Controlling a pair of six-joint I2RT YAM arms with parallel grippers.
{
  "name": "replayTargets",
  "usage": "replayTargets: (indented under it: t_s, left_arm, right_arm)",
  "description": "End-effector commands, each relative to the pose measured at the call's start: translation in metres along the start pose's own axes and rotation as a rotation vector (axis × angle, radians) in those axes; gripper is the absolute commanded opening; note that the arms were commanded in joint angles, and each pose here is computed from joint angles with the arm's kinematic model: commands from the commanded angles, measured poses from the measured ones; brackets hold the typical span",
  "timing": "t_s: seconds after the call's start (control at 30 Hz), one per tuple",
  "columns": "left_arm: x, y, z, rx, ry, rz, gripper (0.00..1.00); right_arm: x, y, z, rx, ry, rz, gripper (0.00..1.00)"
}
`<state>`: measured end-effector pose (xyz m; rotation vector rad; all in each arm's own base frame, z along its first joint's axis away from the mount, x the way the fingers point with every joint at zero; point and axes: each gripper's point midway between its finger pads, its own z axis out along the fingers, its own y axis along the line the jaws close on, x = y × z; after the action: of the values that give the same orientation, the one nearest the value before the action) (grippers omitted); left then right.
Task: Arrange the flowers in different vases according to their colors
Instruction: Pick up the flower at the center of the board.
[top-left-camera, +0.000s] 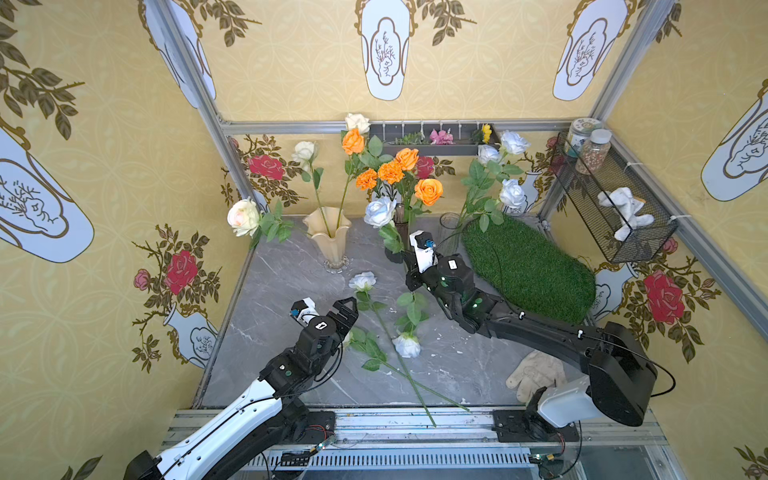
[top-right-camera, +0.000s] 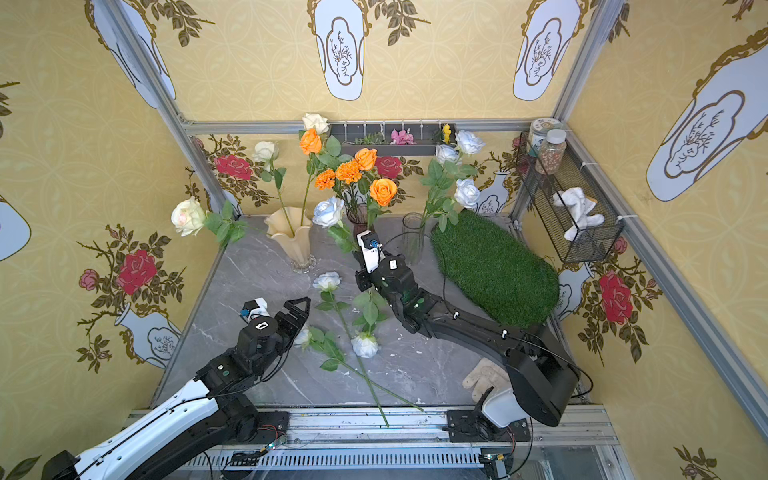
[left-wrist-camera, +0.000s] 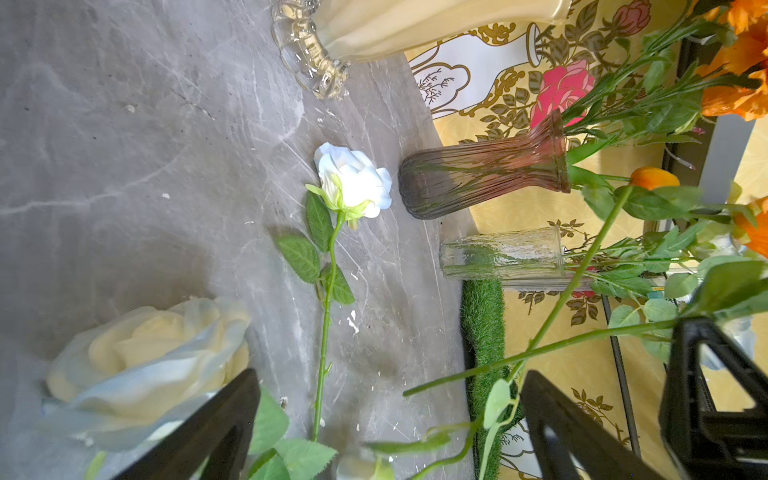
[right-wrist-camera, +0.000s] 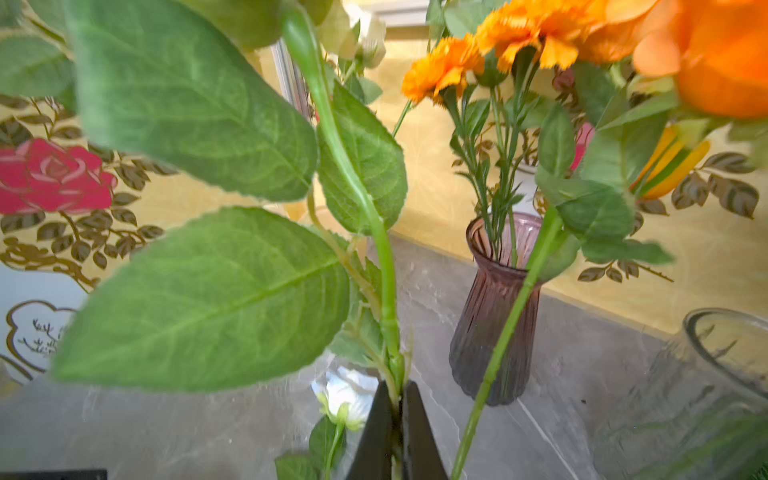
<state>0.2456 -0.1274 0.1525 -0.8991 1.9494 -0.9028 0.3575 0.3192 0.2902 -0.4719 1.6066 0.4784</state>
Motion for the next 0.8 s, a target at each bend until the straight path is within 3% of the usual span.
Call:
replayTargets:
  t_s: [0.0, 0.33, 0.77]
  left_arm:
    - [-0.002, -0.002, 0.001, 0.013, -0.013, 0.004, 1.0]
    - [-0.001, -0.004, 0.002, 0.017, -0.007, 0.011, 1.0]
    - [0.0, -0.004, 0.001, 0.022, -0.002, 0.01, 1.0]
  right_arm:
    - [-0.052, -0.007, -0.007, 0.028, -0.193, 0.014, 0.0]
    - [-0.09, -0.013, -0.026, 0.03, -0.302, 0.034, 0.0]
    - [-0.177, -0.034, -0.076, 0.079, -0.483, 0.014, 0.0]
